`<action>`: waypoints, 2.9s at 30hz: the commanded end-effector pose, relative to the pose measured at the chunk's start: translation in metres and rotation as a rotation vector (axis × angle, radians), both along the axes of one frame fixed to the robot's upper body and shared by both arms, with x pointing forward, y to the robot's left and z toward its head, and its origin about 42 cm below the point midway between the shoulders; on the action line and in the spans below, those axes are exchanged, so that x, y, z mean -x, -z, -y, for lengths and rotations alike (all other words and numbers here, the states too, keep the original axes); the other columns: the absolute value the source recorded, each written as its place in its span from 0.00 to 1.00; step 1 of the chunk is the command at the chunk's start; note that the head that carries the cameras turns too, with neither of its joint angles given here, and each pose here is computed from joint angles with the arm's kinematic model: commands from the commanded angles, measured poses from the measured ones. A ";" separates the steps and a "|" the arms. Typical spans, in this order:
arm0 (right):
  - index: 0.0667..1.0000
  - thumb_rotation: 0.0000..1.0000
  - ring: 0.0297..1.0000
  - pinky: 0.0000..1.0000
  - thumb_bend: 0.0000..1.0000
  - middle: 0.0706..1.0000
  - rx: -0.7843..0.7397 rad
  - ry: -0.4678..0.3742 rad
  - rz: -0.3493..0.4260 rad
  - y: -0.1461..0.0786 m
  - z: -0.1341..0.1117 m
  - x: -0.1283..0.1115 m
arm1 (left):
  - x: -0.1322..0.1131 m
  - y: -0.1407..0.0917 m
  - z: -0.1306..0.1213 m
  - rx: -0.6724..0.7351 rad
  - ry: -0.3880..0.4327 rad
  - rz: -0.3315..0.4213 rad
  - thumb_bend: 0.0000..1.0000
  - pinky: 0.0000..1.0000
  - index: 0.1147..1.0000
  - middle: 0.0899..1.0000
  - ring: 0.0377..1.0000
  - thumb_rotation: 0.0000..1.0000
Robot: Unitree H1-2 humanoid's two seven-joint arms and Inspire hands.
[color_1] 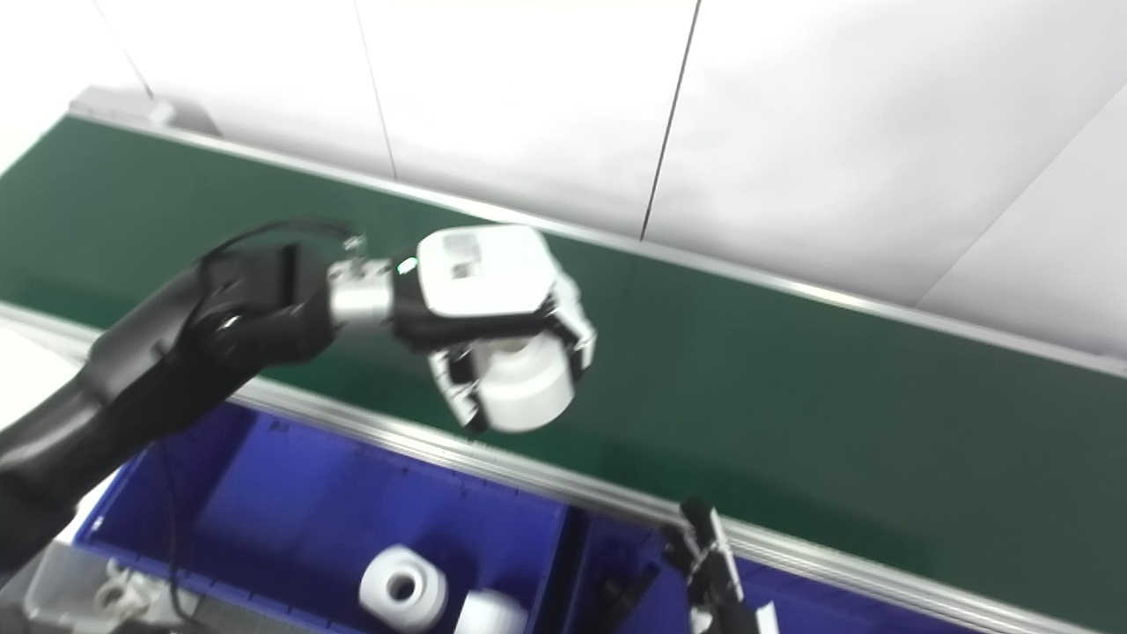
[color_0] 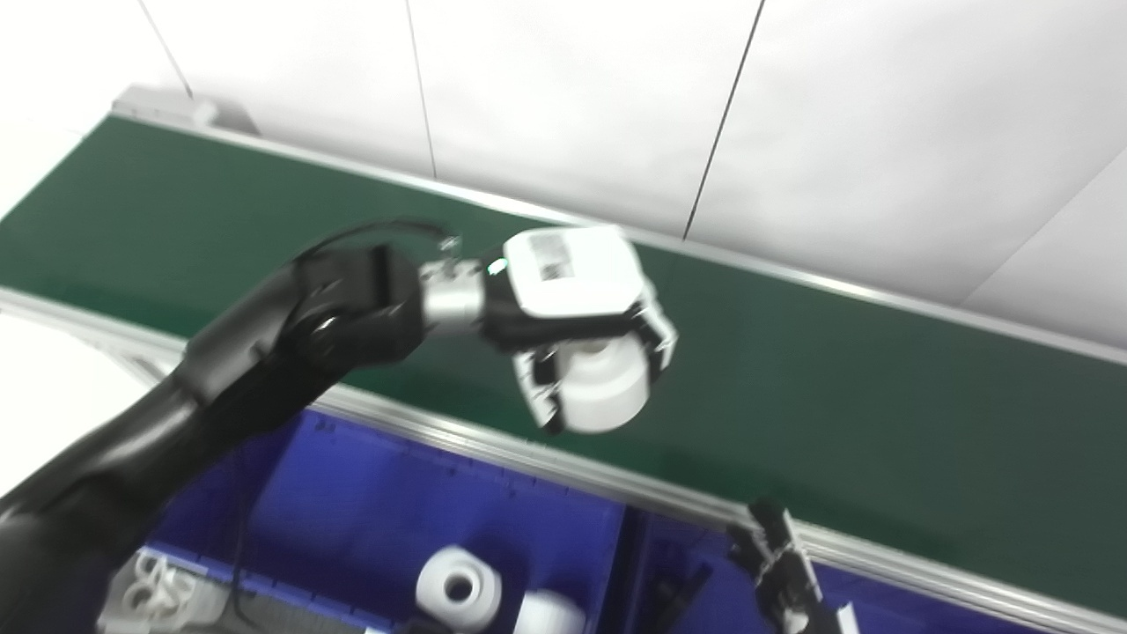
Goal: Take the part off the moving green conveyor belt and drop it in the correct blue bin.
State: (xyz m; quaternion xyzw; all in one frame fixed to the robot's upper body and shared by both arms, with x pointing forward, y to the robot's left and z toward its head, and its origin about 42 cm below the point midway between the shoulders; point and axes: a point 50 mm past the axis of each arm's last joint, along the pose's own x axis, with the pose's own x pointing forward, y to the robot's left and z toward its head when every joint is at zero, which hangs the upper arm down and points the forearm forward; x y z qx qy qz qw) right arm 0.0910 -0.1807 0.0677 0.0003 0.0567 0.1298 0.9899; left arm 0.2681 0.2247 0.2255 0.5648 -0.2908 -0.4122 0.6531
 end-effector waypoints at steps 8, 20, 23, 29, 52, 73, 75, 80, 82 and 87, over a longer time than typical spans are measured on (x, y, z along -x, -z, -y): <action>0.95 0.95 0.86 0.84 0.75 0.93 -0.019 0.000 0.033 -0.014 0.010 -0.010 | 0.061 0.028 -0.026 0.154 -0.204 -0.004 0.50 0.40 0.42 0.46 0.41 0.00; 0.92 0.95 0.85 0.82 0.76 0.92 -0.029 -0.014 0.045 -0.019 0.008 -0.015 | 0.123 0.090 -0.051 0.183 -0.556 -0.125 0.50 0.42 0.42 0.46 0.42 0.00; 0.92 0.94 0.85 0.81 0.76 0.92 -0.027 -0.023 0.046 -0.019 0.006 -0.017 | 0.129 0.107 -0.061 0.164 -0.610 -0.151 0.50 0.42 0.42 0.46 0.43 0.00; 0.93 0.93 0.86 0.82 0.74 0.92 -0.029 -0.031 0.049 -0.017 0.003 -0.019 | 0.122 0.118 -0.070 0.094 -0.582 -0.230 0.50 0.43 0.41 0.47 0.43 0.00; 0.94 0.91 0.84 0.80 0.74 0.92 -0.014 -0.027 0.042 -0.017 0.006 -0.014 | 0.120 0.096 -0.058 -0.128 -0.577 -0.411 0.81 0.69 0.64 0.70 0.70 0.33; 0.93 0.91 0.84 0.78 0.71 0.92 0.010 -0.032 0.059 -0.015 0.002 -0.020 | 0.108 -0.015 0.017 0.671 -0.343 -0.491 0.72 0.51 0.57 0.60 0.57 0.32; 0.93 0.90 0.84 0.79 0.70 0.92 0.005 -0.028 0.058 -0.013 0.001 -0.019 | 0.105 -0.019 0.031 0.797 -0.309 -0.529 0.71 0.52 0.57 0.60 0.58 0.31; 0.92 0.92 0.84 0.78 0.71 0.91 0.020 -0.012 0.066 -0.008 -0.008 -0.016 | 0.098 0.010 0.060 0.968 -0.370 -0.593 0.68 0.55 0.58 0.61 0.62 0.32; 0.92 0.92 0.84 0.78 0.72 0.91 0.026 -0.012 0.066 -0.007 -0.014 -0.014 | 0.098 0.037 0.065 0.905 -0.454 -0.610 0.70 0.56 0.58 0.61 0.62 0.35; 0.91 0.92 0.85 0.80 0.73 0.90 0.026 0.012 0.059 -0.001 -0.035 -0.009 | 0.116 0.118 0.064 0.780 -0.606 -0.660 0.72 0.68 0.71 0.75 0.75 0.57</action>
